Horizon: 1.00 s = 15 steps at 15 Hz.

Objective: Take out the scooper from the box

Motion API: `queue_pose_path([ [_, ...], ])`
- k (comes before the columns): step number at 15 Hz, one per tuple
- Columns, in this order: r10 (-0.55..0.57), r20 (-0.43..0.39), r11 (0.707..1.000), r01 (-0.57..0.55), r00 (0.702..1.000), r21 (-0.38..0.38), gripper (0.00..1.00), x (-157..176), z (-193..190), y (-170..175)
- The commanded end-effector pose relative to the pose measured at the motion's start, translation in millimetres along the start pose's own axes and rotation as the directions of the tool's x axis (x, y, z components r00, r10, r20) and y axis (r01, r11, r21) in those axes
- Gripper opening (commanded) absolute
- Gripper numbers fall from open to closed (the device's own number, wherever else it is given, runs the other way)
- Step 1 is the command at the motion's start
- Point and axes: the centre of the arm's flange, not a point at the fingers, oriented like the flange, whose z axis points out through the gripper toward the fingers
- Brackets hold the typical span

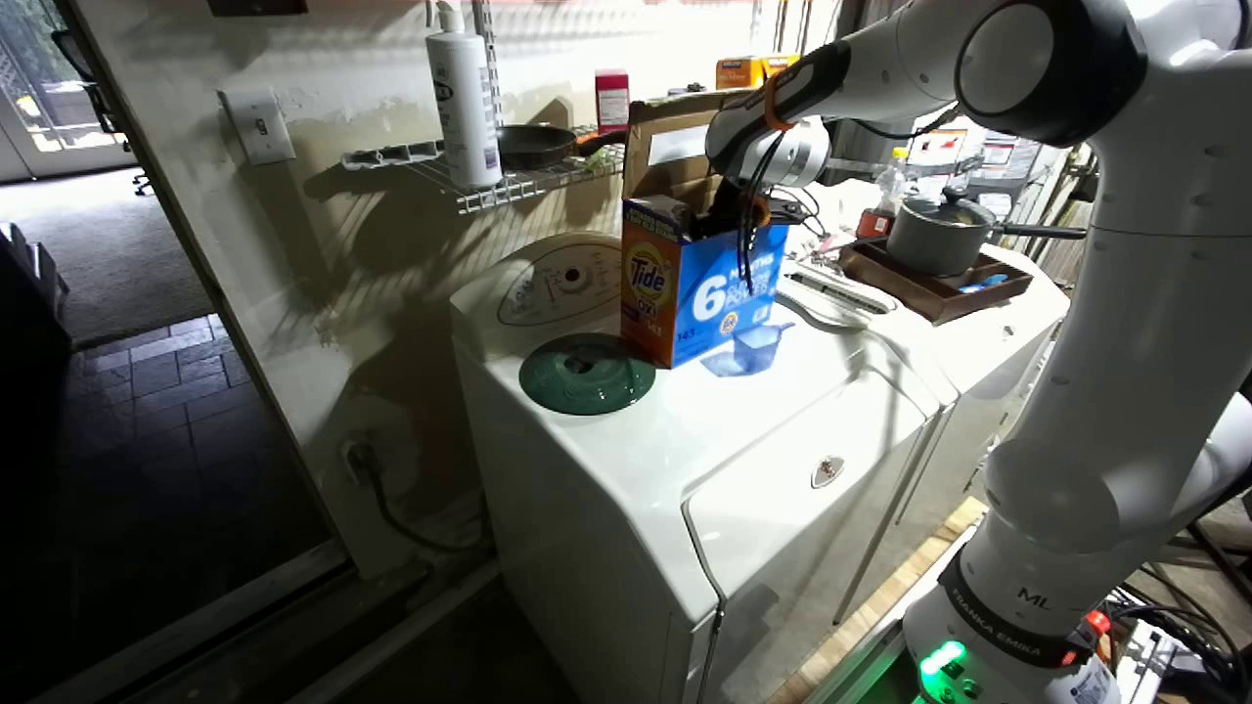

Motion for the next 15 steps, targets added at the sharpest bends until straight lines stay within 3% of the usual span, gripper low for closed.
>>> queue_pose_path([
  [1, -0.008, -0.02, 1.0, 0.008, 1.0, 0.021, 0.8, 9.3, 3.8, 1.3],
  [2, -0.008, -0.02, 1.0, 0.008, 1.0, 0.02, 0.86, 9.4, 3.6, 1.3],
  [6, -0.006, -0.02, 1.0, 0.006, 1.0, 0.017, 0.96, 9.6, 2.9, 1.9],
  [15, -0.006, 0.0, 1.0, 0.006, 1.0, 0.014, 1.0, 6.7, 10.9, 4.7],
])
